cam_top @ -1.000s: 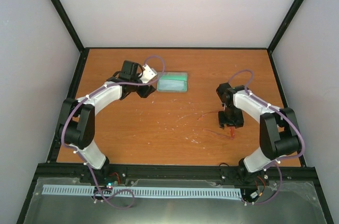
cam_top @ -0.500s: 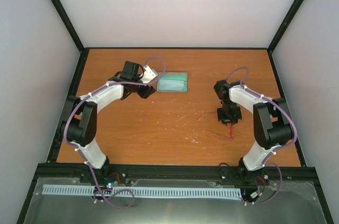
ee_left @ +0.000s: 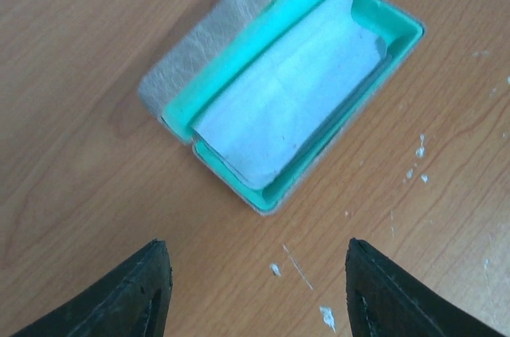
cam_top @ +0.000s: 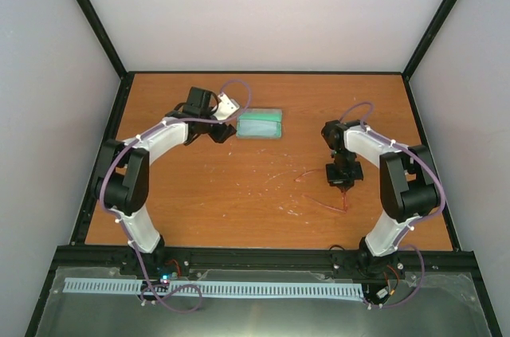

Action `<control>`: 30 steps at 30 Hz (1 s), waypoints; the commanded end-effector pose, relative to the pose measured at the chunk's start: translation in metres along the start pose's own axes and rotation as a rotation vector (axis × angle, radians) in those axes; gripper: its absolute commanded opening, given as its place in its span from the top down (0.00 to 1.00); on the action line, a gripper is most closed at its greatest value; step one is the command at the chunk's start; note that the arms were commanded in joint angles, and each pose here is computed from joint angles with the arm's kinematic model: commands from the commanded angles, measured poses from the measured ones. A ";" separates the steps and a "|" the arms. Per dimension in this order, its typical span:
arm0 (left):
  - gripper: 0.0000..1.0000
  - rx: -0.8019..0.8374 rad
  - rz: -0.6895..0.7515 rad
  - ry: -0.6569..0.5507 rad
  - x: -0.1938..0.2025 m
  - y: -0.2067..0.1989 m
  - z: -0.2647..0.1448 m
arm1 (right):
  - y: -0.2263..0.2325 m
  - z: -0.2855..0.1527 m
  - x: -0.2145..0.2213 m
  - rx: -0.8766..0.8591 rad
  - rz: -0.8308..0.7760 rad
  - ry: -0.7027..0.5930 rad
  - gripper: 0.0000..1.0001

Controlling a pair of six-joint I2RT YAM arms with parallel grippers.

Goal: Organize the sunglasses
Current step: Pick up the sunglasses from the center of the board, then fold the sunglasses.

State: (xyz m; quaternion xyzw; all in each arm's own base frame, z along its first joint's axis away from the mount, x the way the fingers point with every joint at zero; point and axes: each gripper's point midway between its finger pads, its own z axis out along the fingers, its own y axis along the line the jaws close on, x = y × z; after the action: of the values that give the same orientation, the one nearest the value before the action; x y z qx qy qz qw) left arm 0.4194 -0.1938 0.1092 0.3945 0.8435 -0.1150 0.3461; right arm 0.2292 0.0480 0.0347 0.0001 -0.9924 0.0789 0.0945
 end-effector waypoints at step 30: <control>0.83 0.471 0.065 -0.742 -0.270 -0.012 -0.132 | 0.083 -0.239 -0.131 -0.816 -0.157 -0.708 0.97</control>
State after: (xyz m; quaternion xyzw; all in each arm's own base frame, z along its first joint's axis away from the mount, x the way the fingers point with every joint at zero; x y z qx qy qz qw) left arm 0.4777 -0.2799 0.3963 0.4004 0.6277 -0.3325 0.5788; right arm 0.4102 0.1553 0.2048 0.0270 -0.9297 -0.2928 -0.2217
